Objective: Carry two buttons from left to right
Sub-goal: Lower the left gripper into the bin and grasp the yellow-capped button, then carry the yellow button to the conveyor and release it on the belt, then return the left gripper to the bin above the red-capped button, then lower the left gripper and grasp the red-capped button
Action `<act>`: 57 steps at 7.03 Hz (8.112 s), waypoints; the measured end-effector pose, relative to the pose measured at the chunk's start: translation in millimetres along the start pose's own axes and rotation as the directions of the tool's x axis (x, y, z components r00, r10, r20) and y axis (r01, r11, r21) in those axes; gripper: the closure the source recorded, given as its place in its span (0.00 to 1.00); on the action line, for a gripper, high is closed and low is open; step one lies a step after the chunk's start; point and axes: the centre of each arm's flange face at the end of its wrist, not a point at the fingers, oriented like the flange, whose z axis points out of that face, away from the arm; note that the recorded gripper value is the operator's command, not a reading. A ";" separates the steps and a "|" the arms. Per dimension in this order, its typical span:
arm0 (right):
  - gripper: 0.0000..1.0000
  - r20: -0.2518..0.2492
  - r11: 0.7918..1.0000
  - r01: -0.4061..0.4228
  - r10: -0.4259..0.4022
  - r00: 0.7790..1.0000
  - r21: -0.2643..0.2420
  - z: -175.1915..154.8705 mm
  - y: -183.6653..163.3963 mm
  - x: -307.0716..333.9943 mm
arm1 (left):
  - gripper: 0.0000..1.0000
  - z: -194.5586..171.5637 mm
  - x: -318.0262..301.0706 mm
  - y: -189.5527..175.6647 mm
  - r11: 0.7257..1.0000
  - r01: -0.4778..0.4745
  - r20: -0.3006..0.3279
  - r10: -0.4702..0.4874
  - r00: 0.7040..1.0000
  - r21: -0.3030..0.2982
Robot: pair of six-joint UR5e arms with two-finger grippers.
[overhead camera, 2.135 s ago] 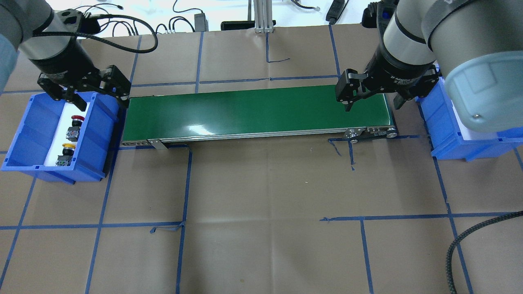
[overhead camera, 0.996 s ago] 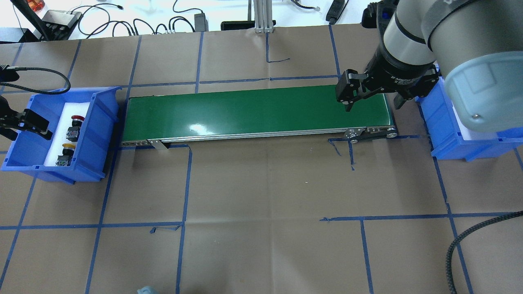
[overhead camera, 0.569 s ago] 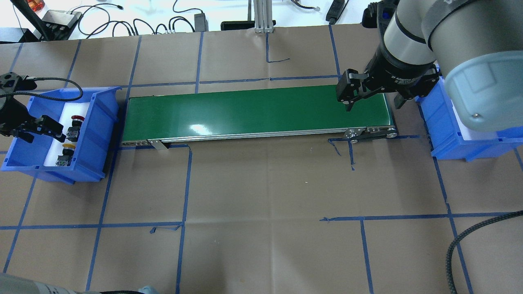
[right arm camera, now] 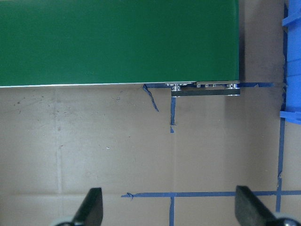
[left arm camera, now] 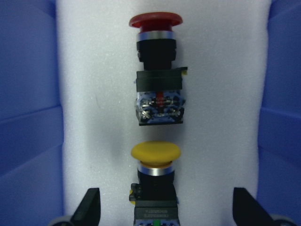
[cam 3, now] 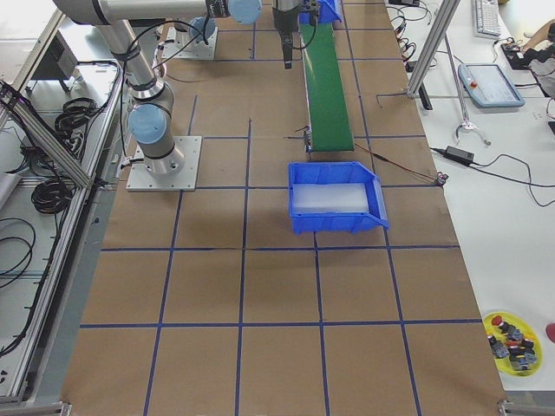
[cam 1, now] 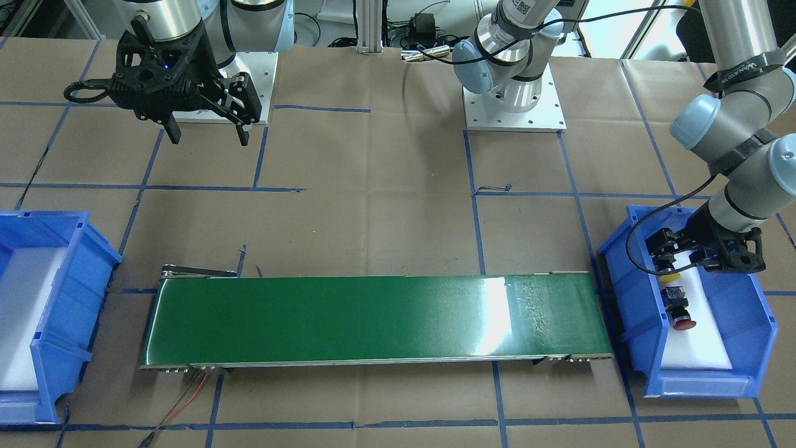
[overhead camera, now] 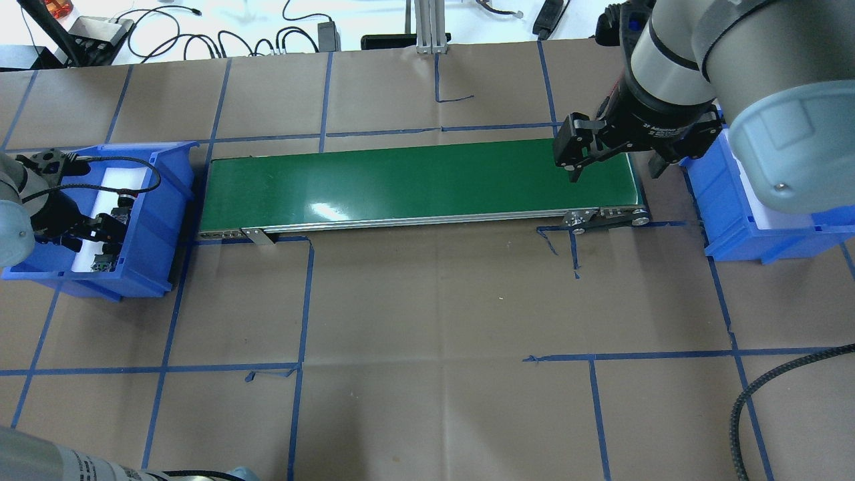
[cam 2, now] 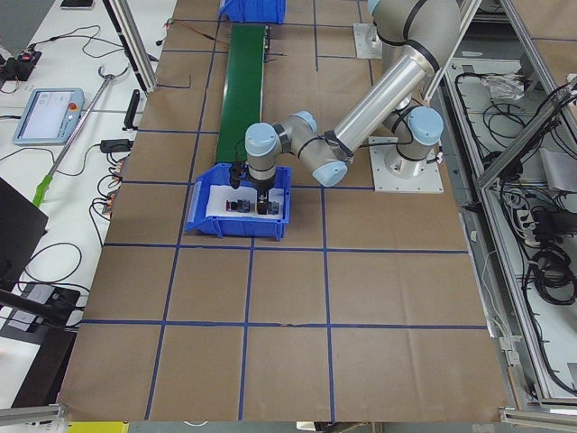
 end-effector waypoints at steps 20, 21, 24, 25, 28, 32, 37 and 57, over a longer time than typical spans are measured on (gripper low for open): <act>0.00 -0.004 1.000 -0.001 0.001 1.000 -0.008 0.5 2.0 -0.1 | 0.95 -135.1 185.6 -87.9 0.992 0.121 -0.018 -0.121 0.993 0.030; 0.00 -0.004 1.000 -0.001 0.001 1.000 -0.008 0.4 2.0 -0.1 | 0.95 -125.9 219.4 -91.0 0.989 0.148 -0.022 -0.147 0.989 0.019; 0.00 -0.005 1.000 0.000 0.000 1.000 -0.009 1.4 1.8 -0.1 | 0.95 -72.4 288.1 -104.7 0.987 0.154 -0.014 -0.153 0.988 0.038; 0.00 -0.005 1.000 0.000 0.000 1.000 -0.010 1.9 1.6 -0.1 | 0.95 -59.1 297.0 -103.8 0.988 0.151 -0.012 -0.151 0.988 0.031; 0.00 -0.005 1.000 0.000 0.000 1.000 -0.010 3.1 1.5 -0.1 | 0.12 -34.7 300.0 -100.8 0.989 0.147 -0.009 -0.147 0.989 0.034; 0.00 -0.005 1.000 -0.001 0.001 1.000 -0.007 1.9 1.0 -0.2 | 0.00 -49.8 295.7 -110.4 0.984 0.157 -0.010 -0.157 0.988 0.078; 0.00 -0.004 1.000 -0.002 0.002 1.000 -0.006 1.5 0.5 -0.2 | 0.00 -195.1 286.6 -95.1 0.989 0.147 -0.010 -0.147 0.989 0.007; 0.00 -0.003 1.000 -0.003 0.003 1.000 -0.004 4.6 -0.8 -0.5 | 0.01 5.5 2.5 -90.2 1.000 0.020 -0.003 -0.020 1.000 0.006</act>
